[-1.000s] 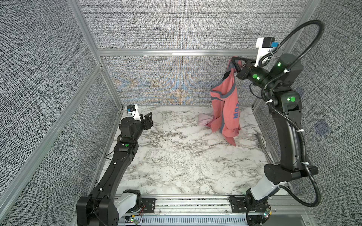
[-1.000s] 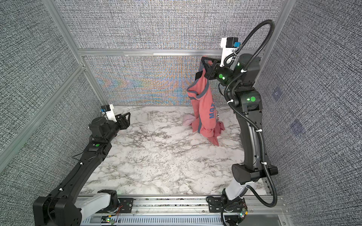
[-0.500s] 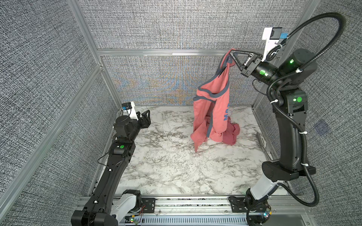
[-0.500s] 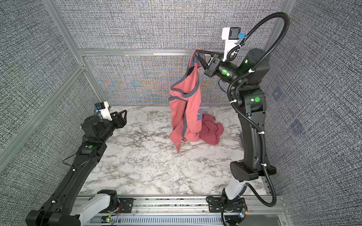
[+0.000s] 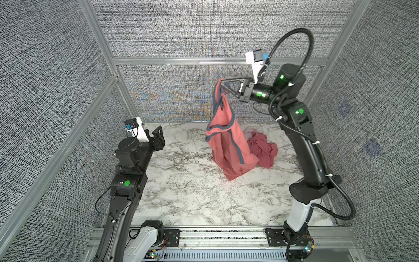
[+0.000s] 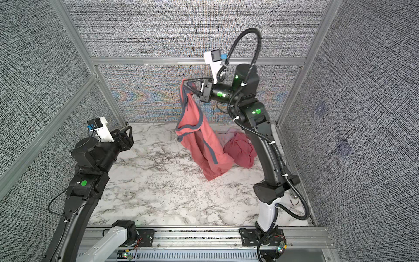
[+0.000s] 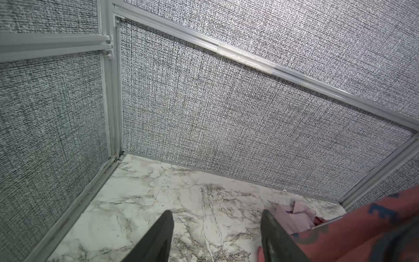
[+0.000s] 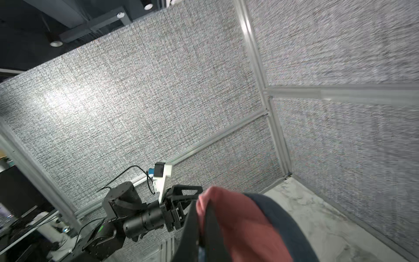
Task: Pick out a specific cloth from the pile
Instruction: 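Swing the held shirt toward the left gripper and lower it onto the table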
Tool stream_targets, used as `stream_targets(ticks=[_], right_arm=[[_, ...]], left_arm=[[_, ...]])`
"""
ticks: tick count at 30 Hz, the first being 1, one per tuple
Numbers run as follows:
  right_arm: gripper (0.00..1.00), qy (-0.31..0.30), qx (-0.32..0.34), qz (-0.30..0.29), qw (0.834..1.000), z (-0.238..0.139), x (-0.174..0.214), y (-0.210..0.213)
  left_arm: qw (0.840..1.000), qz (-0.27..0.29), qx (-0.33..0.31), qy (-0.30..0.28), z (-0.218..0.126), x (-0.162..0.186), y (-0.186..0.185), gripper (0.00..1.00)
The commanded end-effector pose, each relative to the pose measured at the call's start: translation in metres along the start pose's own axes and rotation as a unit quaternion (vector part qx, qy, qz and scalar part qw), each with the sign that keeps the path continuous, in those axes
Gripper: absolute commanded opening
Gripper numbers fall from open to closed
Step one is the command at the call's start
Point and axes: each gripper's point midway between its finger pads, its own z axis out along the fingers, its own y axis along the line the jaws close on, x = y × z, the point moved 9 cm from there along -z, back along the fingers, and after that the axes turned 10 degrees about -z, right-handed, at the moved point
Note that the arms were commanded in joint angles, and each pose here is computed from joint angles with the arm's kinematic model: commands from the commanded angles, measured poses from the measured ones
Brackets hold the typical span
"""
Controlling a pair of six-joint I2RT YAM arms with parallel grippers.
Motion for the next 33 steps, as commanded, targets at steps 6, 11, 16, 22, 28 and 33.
stream_targets(ticks=[6,11,16,22,28,33], right_arm=[[0.00,0.036,-0.074,0.022,0.996,0.093,0.069,0.007],[0.00,0.065,-0.108,0.056,0.990,0.160,0.141,0.005],[0.00,0.065,-0.118,0.089,0.987,0.208,0.212,-0.005],[0.00,0.085,-0.066,0.109,0.988,0.235,0.286,-0.036],[0.62,0.115,-0.037,0.132,0.984,0.238,0.326,-0.059],[0.75,0.102,-0.022,0.134,0.985,0.214,0.307,-0.077]], left_arm=[[0.999,0.004,-0.038,-0.016,-0.033,-0.012,0.002,0.63],[0.998,0.011,-0.056,-0.025,-0.049,-0.016,0.004,0.64],[0.997,0.020,-0.065,-0.025,-0.058,-0.018,0.005,0.64],[0.997,0.026,-0.065,-0.013,-0.052,-0.014,0.006,0.64],[0.999,0.031,-0.038,0.003,-0.037,-0.005,0.005,0.64],[0.998,0.030,-0.014,0.050,-0.013,0.009,0.004,0.65]])
